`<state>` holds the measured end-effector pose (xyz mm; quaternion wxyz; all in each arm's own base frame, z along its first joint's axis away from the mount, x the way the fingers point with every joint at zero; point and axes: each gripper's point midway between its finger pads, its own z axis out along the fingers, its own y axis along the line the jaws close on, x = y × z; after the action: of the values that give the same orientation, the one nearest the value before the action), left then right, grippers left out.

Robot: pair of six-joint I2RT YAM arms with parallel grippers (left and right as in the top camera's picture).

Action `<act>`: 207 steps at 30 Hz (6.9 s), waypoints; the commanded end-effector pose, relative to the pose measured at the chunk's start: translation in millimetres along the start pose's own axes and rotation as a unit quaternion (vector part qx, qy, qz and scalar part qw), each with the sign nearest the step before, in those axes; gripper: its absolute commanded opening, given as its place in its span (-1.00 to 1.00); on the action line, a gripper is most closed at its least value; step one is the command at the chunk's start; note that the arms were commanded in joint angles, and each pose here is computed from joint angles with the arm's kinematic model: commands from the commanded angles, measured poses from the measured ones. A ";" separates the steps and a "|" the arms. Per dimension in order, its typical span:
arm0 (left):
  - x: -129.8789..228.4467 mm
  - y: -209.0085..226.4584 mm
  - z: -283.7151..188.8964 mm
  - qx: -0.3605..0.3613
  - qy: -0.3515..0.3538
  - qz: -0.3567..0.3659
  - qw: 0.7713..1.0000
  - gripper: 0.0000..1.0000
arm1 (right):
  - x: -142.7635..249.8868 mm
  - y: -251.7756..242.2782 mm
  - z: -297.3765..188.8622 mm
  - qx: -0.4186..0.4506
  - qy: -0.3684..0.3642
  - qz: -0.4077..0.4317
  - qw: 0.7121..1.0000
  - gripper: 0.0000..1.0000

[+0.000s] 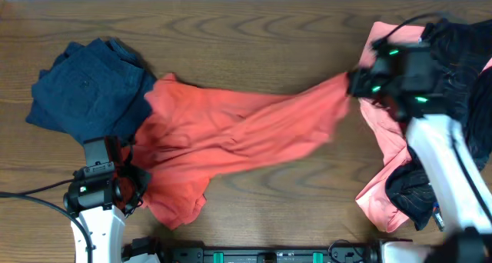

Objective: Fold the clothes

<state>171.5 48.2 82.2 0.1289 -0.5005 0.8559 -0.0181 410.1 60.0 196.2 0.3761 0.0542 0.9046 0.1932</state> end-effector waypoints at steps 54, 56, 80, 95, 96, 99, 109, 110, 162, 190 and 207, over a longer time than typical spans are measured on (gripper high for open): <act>-32.4 -32.1 6.0 0.043 -0.044 0.006 0.998 -0.88 | 113.7 -299.5 43.3 0.403 0.200 0.185 0.874 -0.98; -32.3 -32.0 6.4 0.042 -0.043 0.006 0.998 -0.88 | 118.7 -322.0 22.1 0.424 0.198 0.222 0.856 -0.98; -31.5 -31.2 6.5 0.040 -0.041 0.014 0.998 -0.88 | 28.3 -183.3 23.3 0.132 0.185 0.052 0.972 -0.58; -31.4 -31.3 6.5 0.040 -0.041 0.014 0.998 -0.88 | 59.7 -284.6 74.5 0.309 0.188 0.074 0.929 -0.90; -31.4 -31.3 6.5 0.040 -0.041 0.014 0.998 -0.88 | 62.1 -298.4 62.9 0.350 0.185 0.093 0.914 -0.94; -31.4 -31.3 6.5 0.040 -0.041 0.014 0.998 -0.88 | 75.2 -340.6 8.4 0.495 0.169 0.177 0.834 -0.91; -31.0 -30.8 6.5 0.039 -0.040 0.014 0.998 -0.88 | 66.1 -323.8 -9.1 0.402 0.173 0.218 0.872 -0.38; -30.4 -30.3 6.6 0.038 -0.039 0.014 0.998 -0.88 | 57.3 -307.3 -1.0 0.354 0.171 0.205 0.896 -0.29; -56.7 -85.8 -104.6 0.138 -0.074 0.166 0.974 -0.88 | -5.0 -89.8 -35.3 0.092 0.160 0.123 0.975 -0.98; -93.7 -187.9 -329.9 0.394 -0.199 0.238 0.865 -0.88 | -123.3 -50.5 -232.1 0.160 -0.081 0.029 0.983 -0.98; -186.4 -373.4 -227.5 0.416 -0.206 0.308 0.831 -0.88 | -250.3 -54.2 -110.0 0.061 -0.211 0.010 0.975 -0.98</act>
<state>521.3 -5.4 312.7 0.3957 -0.1367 0.8765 -0.2376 519.5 -88.5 352.2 0.4919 0.1177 0.8558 0.1091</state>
